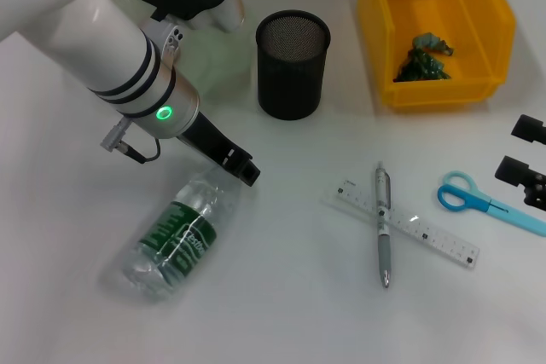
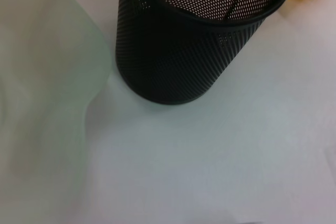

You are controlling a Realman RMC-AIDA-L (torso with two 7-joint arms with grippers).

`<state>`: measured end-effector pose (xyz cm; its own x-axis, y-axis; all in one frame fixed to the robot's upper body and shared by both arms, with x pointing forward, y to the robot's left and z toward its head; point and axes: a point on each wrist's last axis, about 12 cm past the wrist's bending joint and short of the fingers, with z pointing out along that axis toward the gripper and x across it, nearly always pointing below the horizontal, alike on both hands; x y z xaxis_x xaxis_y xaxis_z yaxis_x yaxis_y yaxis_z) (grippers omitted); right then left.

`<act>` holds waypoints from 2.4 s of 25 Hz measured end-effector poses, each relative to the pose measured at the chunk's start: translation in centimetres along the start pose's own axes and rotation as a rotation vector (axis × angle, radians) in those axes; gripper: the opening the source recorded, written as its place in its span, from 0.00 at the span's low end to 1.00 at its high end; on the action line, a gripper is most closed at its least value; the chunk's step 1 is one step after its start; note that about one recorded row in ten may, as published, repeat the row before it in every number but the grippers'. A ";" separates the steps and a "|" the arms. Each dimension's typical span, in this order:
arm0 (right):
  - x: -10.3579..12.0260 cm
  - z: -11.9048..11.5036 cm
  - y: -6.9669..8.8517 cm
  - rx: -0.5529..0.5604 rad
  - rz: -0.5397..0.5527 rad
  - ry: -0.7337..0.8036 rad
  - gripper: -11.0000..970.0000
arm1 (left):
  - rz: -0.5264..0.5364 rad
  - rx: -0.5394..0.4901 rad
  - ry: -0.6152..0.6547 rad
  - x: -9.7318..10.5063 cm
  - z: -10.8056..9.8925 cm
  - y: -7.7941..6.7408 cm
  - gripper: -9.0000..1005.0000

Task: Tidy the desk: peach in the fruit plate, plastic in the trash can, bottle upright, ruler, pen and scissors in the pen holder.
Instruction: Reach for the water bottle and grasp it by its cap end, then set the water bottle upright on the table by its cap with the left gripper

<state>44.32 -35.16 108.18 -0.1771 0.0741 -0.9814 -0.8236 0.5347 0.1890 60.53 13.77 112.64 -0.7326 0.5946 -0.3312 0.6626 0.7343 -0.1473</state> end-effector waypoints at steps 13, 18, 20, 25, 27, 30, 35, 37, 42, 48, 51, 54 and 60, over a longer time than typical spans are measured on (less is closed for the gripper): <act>0.0 -0.1 -0.1 0.004 -0.001 -0.002 0.72 | 0.021 0.044 -0.135 0.4 -2.5 -0.2 0.45; -0.1 -0.2 0.0 0.006 0.001 -0.009 0.72 | 0.067 0.178 -0.326 2.2 -5.1 0.1 0.45; -0.2 -0.1 0.0 0.004 0.004 -0.011 0.72 | 0.066 0.225 -0.401 3.2 -5.7 0.8 0.45; -0.5 0.2 -0.2 -0.007 0.008 -0.018 0.72 | 0.106 0.298 -0.563 6.0 -6.4 2.1 0.45; -0.6 0.3 -0.3 -0.011 0.007 -0.019 0.72 | 0.142 0.300 -0.621 7.2 -6.4 2.5 0.45; -0.7 0.5 -0.4 -0.016 0.013 -0.021 0.72 | 0.162 0.305 -0.712 9.1 -6.1 3.2 0.45; -0.7 0.7 -0.4 -0.020 0.020 -0.025 0.72 | 0.149 0.341 -0.865 11.4 -5.5 4.3 0.45; -0.7 0.8 -0.3 -0.023 0.022 -0.027 0.72 | 0.145 0.345 -0.933 12.3 -5.1 4.8 0.45; -0.6 1.1 -0.3 -0.023 0.035 -0.042 0.72 | 0.148 0.319 -1.055 13.8 -3.8 5.4 0.45; -0.4 1.3 -0.3 -0.025 0.041 -0.053 0.72 | 0.152 0.243 -1.155 15.4 -2.3 5.6 0.45; -0.4 1.4 -0.2 -0.023 0.042 -0.064 0.72 | 0.147 0.200 -1.194 16.1 -1.9 5.7 0.45; -0.3 1.7 -0.2 -0.027 0.048 -0.074 0.72 | 0.152 0.166 -1.222 16.5 -1.6 5.8 0.45; -0.3 1.9 -0.2 -0.030 0.047 -0.079 0.72 | 0.174 0.109 -1.229 16.7 -1.3 6.0 0.45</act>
<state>45.53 -33.70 108.36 -0.1742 0.1653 -0.9707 -0.8315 0.5034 0.2350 52.06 28.53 107.47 -0.0419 -0.0614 -0.9972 0.7886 0.6109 -0.0707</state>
